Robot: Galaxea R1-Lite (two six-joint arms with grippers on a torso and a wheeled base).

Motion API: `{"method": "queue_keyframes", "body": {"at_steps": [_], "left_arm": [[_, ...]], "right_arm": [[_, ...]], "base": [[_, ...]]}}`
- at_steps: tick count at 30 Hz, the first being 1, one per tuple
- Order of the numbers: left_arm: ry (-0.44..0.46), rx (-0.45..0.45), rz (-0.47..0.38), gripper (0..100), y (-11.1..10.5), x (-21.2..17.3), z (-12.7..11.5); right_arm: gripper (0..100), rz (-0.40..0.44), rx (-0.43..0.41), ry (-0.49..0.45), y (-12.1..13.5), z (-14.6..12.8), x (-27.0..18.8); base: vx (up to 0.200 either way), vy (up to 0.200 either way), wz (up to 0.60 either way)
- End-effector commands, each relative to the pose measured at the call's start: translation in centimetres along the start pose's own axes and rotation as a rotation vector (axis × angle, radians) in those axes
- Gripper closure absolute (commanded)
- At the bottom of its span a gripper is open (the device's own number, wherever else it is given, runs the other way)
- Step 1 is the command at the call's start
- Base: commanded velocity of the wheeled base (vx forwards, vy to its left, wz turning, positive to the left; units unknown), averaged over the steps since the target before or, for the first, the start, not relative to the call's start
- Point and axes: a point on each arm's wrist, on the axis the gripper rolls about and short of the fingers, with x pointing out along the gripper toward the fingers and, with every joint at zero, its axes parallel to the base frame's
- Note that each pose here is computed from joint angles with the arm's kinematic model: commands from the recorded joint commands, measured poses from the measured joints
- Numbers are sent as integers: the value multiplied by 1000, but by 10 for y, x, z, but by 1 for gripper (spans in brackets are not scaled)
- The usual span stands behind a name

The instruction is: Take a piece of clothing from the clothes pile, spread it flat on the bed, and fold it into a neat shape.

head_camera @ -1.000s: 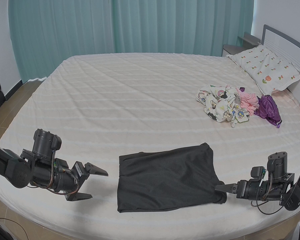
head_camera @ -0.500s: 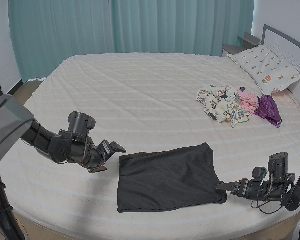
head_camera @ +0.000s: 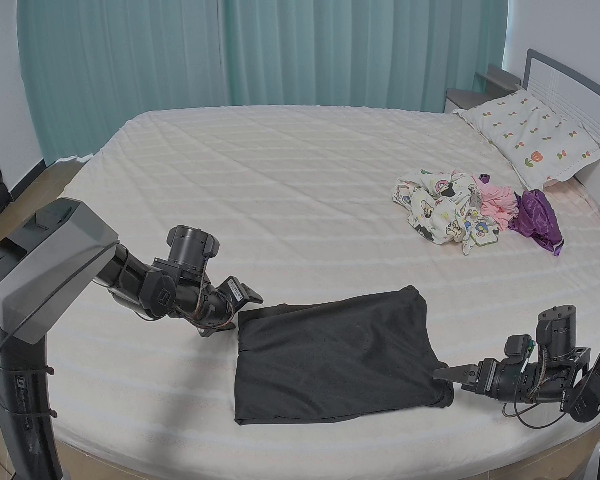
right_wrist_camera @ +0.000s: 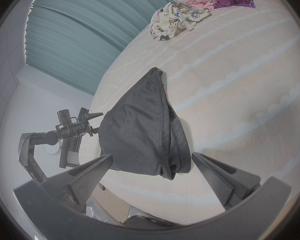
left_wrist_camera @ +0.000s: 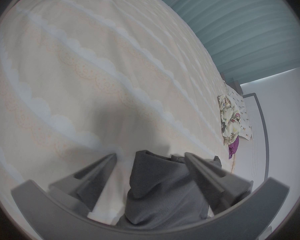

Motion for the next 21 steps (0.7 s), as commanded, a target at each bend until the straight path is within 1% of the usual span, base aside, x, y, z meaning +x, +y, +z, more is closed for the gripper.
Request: {"method": "queue_keyframes", "body": {"at_steps": [1,8,13,16,21], "left_arm": [[4,-4,7,100,3,7,1],[-11,-20,12,100,7,2,6],[-24,-40,-4,100,6,-15,10],[-38,-39,-17,100,3,-23,13],[-53,-29,-17,100,2,-23,16]], "right_arm": [[0,-1,1,0,0,0,0],[0,-5,3,5,-1,-1,0],[0,-5,3,7,-1,-1,1],[0,-6,3,8,-1,-1,1],[0,-6,4,9,-1,-2,1]], "base": [[0,0,0],[0,0,0],[0,0,0],[0,0,0],[0,0,0]]}}
